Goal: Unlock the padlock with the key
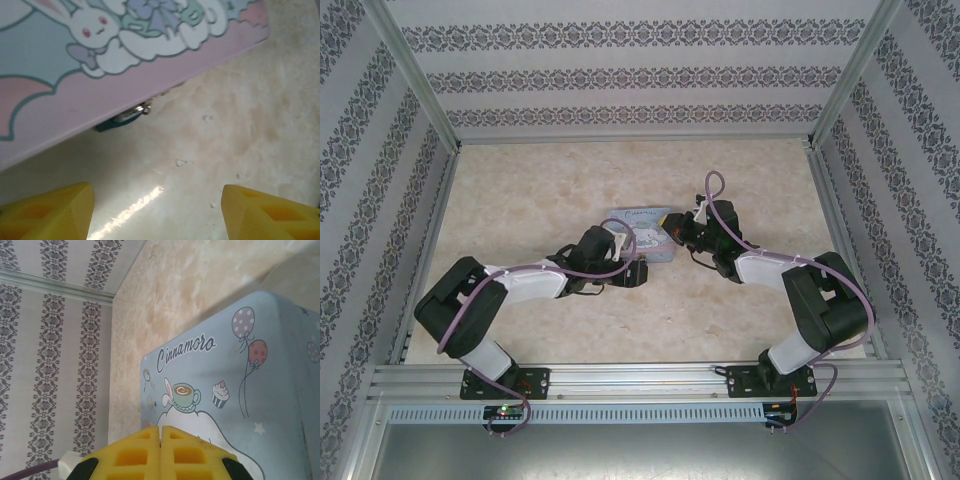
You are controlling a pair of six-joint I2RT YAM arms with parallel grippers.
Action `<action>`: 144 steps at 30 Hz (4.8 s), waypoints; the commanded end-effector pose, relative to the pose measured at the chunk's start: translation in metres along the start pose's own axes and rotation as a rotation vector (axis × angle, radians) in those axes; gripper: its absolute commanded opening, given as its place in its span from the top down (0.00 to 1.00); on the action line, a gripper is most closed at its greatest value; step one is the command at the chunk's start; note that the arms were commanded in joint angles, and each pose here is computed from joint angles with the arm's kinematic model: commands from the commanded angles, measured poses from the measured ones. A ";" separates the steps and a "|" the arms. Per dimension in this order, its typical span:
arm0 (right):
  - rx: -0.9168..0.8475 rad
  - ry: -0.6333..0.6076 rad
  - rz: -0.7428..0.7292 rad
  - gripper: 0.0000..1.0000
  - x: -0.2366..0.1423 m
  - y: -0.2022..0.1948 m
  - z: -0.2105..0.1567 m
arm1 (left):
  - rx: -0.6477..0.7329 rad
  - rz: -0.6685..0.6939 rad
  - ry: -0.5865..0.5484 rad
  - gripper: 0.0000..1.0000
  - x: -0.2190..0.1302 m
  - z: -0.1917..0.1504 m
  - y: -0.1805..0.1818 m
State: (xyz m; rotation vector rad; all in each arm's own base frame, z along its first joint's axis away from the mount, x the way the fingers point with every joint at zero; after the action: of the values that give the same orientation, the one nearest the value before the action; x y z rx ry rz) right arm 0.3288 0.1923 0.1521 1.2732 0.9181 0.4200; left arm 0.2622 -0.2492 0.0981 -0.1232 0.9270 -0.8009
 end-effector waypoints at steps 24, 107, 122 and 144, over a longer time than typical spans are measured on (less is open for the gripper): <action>0.028 -0.038 0.032 1.00 0.015 -0.004 0.013 | 0.233 0.250 -0.195 0.39 0.035 -0.001 0.028; -0.048 -0.013 0.050 1.00 -0.034 0.013 -0.013 | -0.277 -0.004 -0.360 1.00 0.030 0.053 0.025; 0.019 0.004 -0.003 1.00 -0.056 -0.061 -0.057 | -0.420 -0.175 -0.317 1.00 0.018 0.069 0.011; 0.236 -0.137 0.071 1.00 -0.030 -0.074 -0.056 | -0.625 -0.302 -0.425 1.00 0.005 0.079 0.009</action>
State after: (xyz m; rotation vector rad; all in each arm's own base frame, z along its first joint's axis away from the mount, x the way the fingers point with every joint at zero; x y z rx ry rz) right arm 0.2480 0.1875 0.0874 1.4834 0.8989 0.3041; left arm 0.3207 -0.2671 0.1127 -0.8934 0.8406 -0.6539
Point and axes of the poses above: each hand's point on the last joint's axis, 136 mm out from that joint toward the fingers, its own x axis out along the fingers, its own y axis along the line the jaws close on, z = x × y, the point moved 6 cm from there along -x, back along the fingers, and after that the axes turned 15 degrees about x, right-handed, at the moved point
